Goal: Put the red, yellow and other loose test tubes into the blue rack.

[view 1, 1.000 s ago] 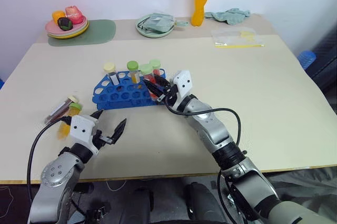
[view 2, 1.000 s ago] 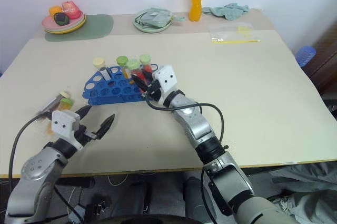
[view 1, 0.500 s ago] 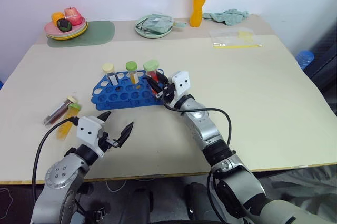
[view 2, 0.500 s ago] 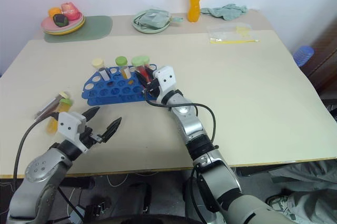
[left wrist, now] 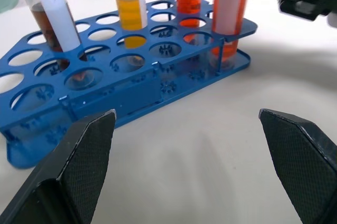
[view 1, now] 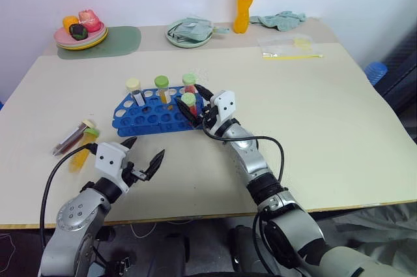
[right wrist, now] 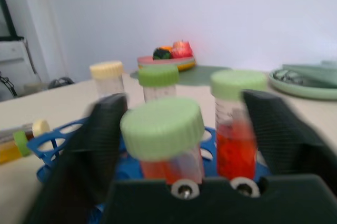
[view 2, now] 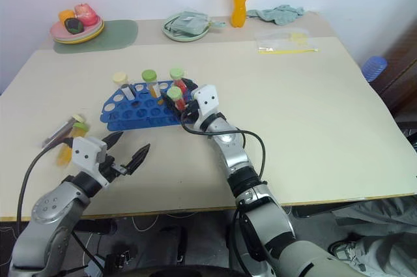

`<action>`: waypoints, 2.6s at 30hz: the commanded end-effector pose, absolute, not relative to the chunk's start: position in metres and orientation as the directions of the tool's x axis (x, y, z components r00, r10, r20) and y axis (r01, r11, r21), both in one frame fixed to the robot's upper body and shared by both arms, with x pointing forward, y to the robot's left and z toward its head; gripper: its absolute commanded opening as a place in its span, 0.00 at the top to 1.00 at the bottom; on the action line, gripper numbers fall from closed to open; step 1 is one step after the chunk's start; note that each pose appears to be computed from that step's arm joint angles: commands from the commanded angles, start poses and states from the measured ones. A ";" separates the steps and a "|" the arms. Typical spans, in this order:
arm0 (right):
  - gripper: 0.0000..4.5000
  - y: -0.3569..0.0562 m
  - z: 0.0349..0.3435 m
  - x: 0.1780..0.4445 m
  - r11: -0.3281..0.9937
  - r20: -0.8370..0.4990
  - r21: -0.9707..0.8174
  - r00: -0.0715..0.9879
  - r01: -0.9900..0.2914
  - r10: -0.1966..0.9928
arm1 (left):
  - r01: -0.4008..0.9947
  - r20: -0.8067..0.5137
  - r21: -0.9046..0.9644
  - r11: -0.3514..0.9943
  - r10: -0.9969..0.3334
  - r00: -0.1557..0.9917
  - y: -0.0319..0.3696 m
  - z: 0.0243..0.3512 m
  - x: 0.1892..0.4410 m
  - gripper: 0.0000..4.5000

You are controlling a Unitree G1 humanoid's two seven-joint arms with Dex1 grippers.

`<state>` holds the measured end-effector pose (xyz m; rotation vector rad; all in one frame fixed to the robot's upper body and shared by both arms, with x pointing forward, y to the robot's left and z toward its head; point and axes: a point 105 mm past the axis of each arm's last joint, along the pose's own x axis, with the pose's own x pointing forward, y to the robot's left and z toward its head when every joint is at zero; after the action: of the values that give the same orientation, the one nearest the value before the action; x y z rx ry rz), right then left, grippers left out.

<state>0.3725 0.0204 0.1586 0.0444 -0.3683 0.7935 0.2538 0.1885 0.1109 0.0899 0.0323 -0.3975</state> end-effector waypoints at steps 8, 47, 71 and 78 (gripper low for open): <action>0.01 -0.018 0.213 0.344 0.621 0.382 -0.305 0.505 -0.722 0.774 | 0.143 -0.227 0.082 0.986 -0.121 0.966 0.269 0.177 0.265 0.00; 0.00 -0.025 0.160 0.278 0.252 -0.021 -0.390 0.282 -0.886 0.959 | 0.063 -0.869 0.025 0.998 -0.009 0.495 0.333 0.133 0.304 0.83; 0.00 -0.056 0.135 0.302 0.401 -0.063 -0.346 0.448 -0.848 0.892 | -0.035 0.374 0.262 0.964 -0.068 0.925 0.197 0.216 0.293 0.84; 0.00 -0.052 0.137 0.306 0.430 -0.040 -0.354 0.473 -0.830 0.880 | 0.028 0.445 0.224 0.974 -0.128 0.886 0.147 0.189 0.319 0.84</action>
<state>0.3051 -0.0545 0.1245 -0.3399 -0.0967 1.0861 0.3173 0.1547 0.1836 0.1940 -0.4142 -0.0704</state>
